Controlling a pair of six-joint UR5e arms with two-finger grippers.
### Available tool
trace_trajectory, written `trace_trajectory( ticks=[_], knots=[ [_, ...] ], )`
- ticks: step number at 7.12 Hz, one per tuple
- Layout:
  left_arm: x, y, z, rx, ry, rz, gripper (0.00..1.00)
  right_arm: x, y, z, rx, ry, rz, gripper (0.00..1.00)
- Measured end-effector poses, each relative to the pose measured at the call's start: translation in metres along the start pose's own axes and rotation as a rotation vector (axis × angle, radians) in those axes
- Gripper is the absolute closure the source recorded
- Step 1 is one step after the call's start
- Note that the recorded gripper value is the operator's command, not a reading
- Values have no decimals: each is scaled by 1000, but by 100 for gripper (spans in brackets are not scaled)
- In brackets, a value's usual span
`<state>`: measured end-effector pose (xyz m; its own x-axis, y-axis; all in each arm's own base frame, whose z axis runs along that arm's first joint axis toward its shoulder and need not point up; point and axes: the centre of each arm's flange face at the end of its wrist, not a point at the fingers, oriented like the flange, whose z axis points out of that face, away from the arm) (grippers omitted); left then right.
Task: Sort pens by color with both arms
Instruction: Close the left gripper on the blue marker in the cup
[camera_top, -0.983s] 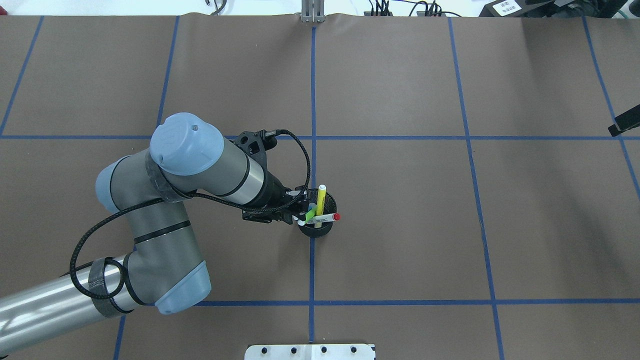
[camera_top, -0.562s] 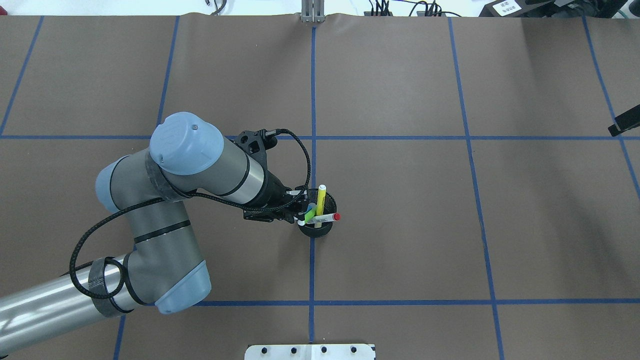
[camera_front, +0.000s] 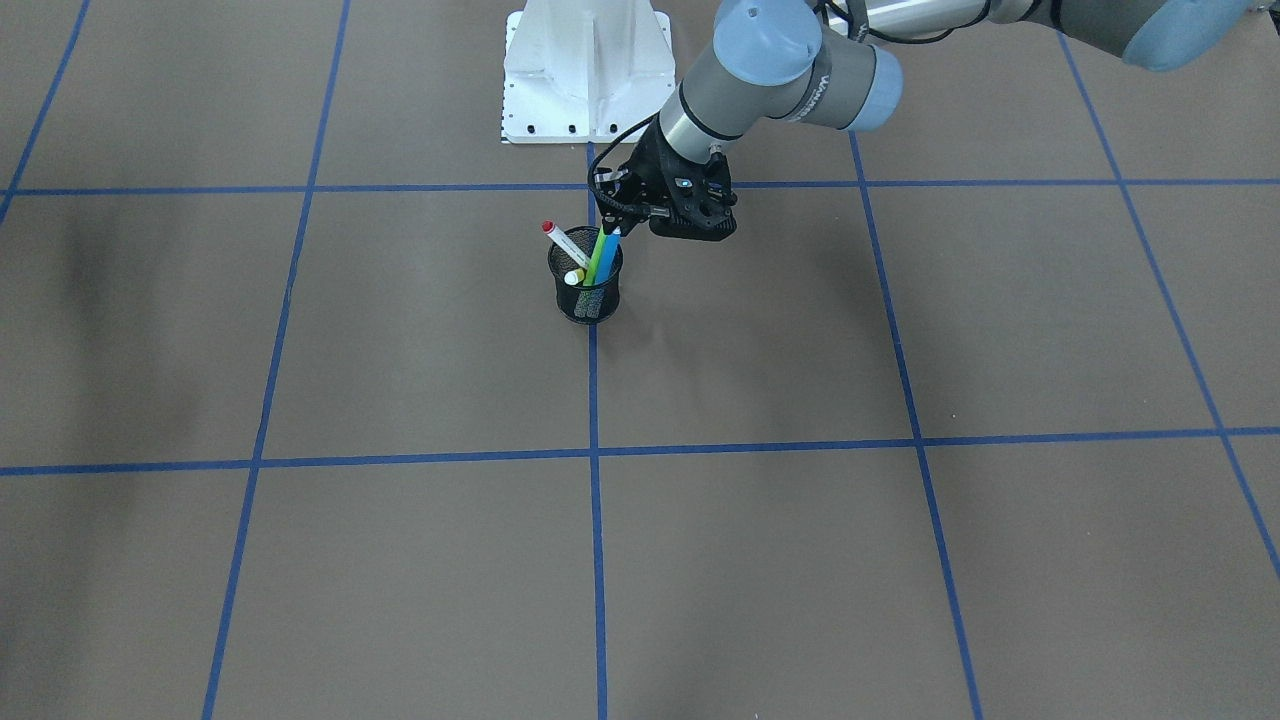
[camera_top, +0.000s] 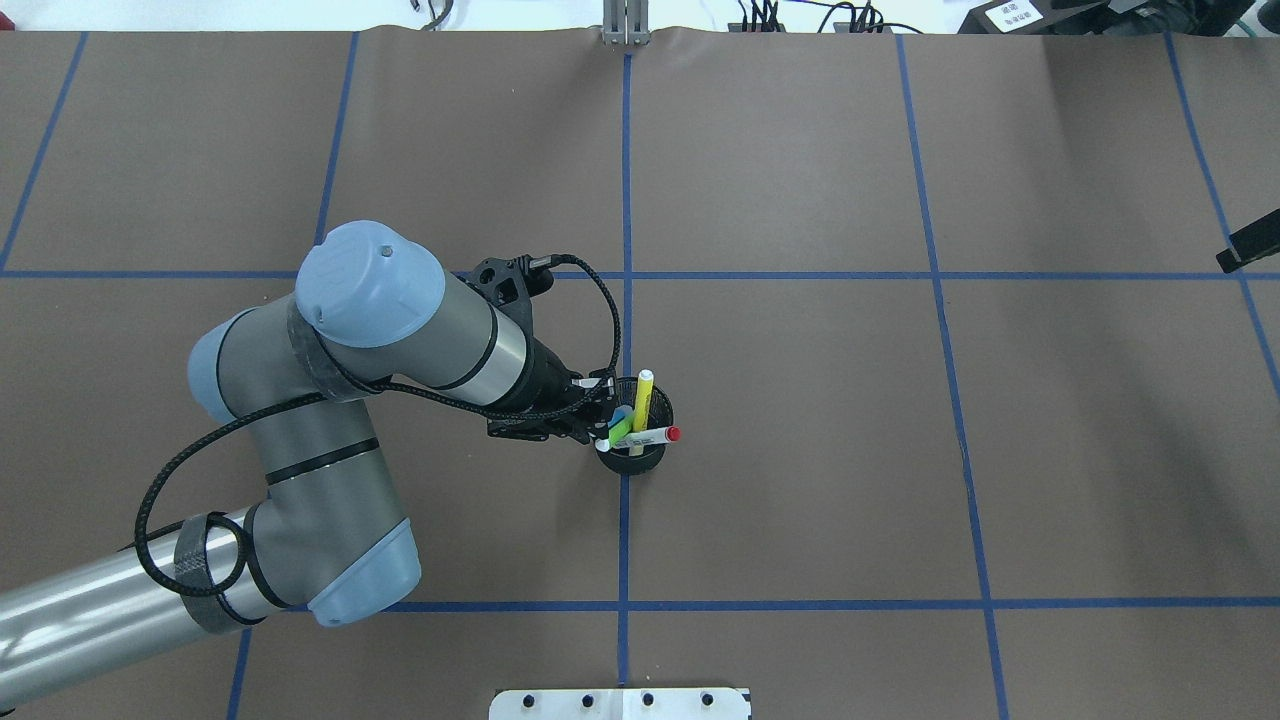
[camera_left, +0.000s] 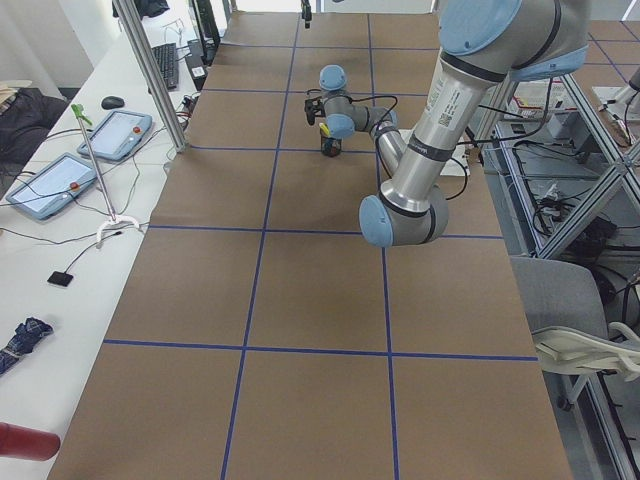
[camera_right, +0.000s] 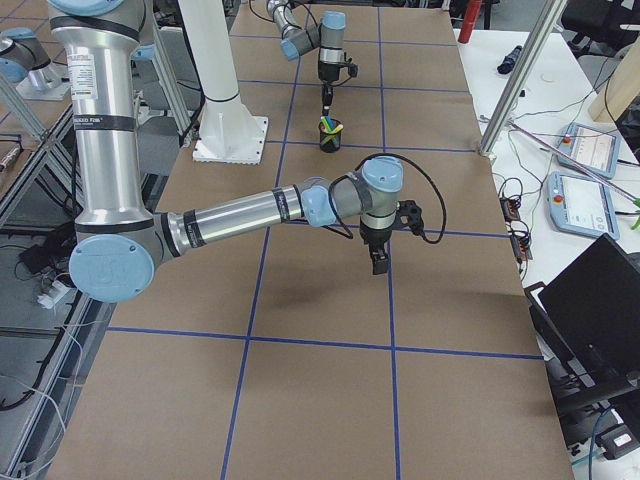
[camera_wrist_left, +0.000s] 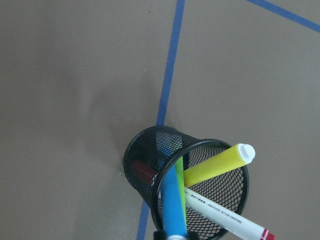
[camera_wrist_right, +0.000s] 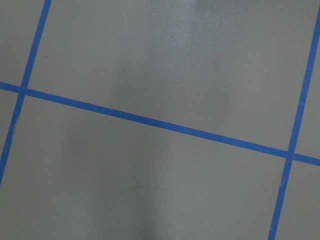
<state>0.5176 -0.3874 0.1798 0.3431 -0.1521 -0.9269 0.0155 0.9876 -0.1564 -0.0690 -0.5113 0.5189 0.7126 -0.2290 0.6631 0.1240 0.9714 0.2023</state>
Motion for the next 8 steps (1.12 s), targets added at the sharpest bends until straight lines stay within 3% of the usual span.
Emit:
trace_trajectory(
  ticks=[3, 8],
  knots=[
    [3, -2, -13, 11, 16, -1, 100, 0, 0, 0, 0, 0, 0, 0],
    [11, 16, -76, 29, 98, 30, 100, 3, 0, 3, -5, 2, 5, 0]
  ],
)
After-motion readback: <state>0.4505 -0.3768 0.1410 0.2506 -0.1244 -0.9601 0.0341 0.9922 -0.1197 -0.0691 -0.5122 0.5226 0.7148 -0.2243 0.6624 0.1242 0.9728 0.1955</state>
